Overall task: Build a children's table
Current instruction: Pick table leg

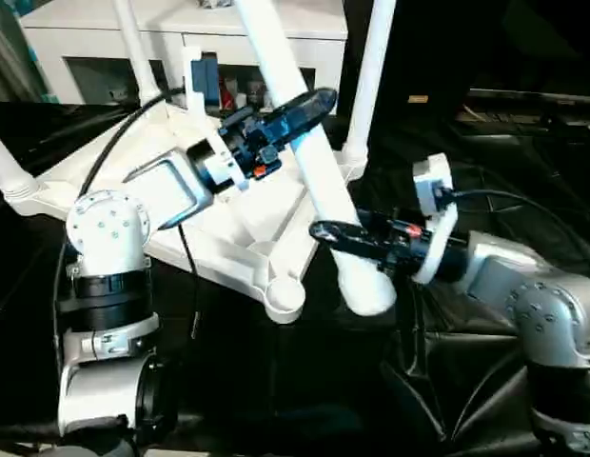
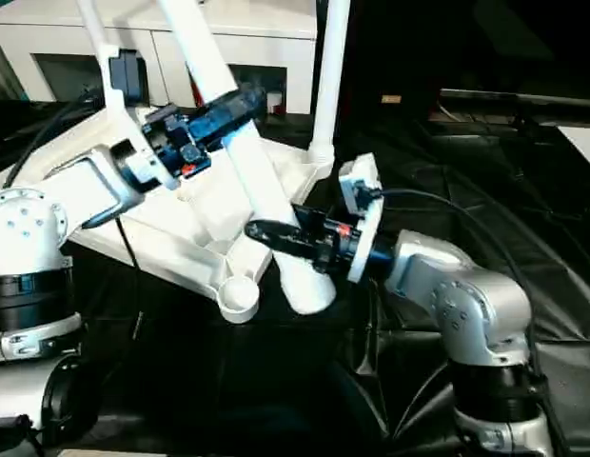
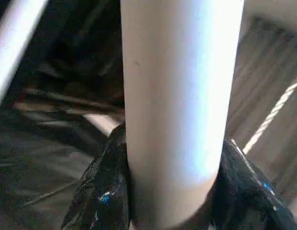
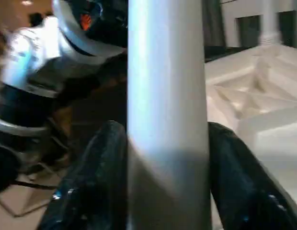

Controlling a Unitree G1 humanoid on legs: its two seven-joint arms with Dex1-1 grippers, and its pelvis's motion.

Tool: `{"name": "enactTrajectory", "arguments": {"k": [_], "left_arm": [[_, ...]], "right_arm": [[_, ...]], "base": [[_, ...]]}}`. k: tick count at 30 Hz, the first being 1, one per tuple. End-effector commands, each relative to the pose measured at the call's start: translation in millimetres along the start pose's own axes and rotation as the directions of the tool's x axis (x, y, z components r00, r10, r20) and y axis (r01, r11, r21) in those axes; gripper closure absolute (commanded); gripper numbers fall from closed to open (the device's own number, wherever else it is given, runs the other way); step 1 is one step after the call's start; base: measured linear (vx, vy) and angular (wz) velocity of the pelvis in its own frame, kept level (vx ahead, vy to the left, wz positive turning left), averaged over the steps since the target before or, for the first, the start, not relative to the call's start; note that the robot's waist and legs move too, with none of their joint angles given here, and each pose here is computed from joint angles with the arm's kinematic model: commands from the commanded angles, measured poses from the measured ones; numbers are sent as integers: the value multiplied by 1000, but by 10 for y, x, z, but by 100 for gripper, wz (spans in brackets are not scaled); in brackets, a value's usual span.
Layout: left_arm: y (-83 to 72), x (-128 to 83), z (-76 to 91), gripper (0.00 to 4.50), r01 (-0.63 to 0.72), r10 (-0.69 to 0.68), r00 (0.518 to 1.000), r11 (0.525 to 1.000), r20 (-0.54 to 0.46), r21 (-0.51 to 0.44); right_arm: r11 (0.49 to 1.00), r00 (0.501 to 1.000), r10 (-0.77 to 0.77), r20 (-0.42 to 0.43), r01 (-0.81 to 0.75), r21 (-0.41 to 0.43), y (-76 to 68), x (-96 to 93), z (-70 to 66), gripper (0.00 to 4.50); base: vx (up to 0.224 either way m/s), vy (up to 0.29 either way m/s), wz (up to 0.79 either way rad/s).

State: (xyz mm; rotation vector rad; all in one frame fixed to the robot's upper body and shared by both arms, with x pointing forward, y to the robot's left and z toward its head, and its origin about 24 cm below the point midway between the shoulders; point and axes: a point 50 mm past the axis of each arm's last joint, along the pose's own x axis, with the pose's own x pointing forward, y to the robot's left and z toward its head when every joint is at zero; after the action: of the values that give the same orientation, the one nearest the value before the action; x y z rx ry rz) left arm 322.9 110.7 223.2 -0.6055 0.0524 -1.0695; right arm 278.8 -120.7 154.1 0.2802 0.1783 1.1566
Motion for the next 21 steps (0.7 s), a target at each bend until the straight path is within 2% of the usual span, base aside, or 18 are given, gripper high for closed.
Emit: {"name": "enactTrajectory", "arguments": {"k": [1,3,6,10,21], "left_arm": [[-51,52,54,277,-25,30,999,992,-33,123],[-79,93,42,277,-16,31,997,983,-77,185],[-107,116,35,277,7,14,995,978,-101,210],[-150,142,27,277,51,-18,990,970,-137,238],[-164,153,-16,277,91,-39,982,955,-182,282]], "right_arm": [[998,1000,-22,-19,20,-64,-4,38,56,159],[998,997,-24,-70,19,-66,-16,62,30,157],[998,992,-21,-128,13,-60,-26,76,-4,157],[997,964,-31,-263,10,-80,-66,101,-106,157],[994,944,-49,-326,15,-104,-107,154,-156,157]], "base": [[0,0,0],[0,0,0],[0,0,0],[0,0,0],[0,0,0]]}}
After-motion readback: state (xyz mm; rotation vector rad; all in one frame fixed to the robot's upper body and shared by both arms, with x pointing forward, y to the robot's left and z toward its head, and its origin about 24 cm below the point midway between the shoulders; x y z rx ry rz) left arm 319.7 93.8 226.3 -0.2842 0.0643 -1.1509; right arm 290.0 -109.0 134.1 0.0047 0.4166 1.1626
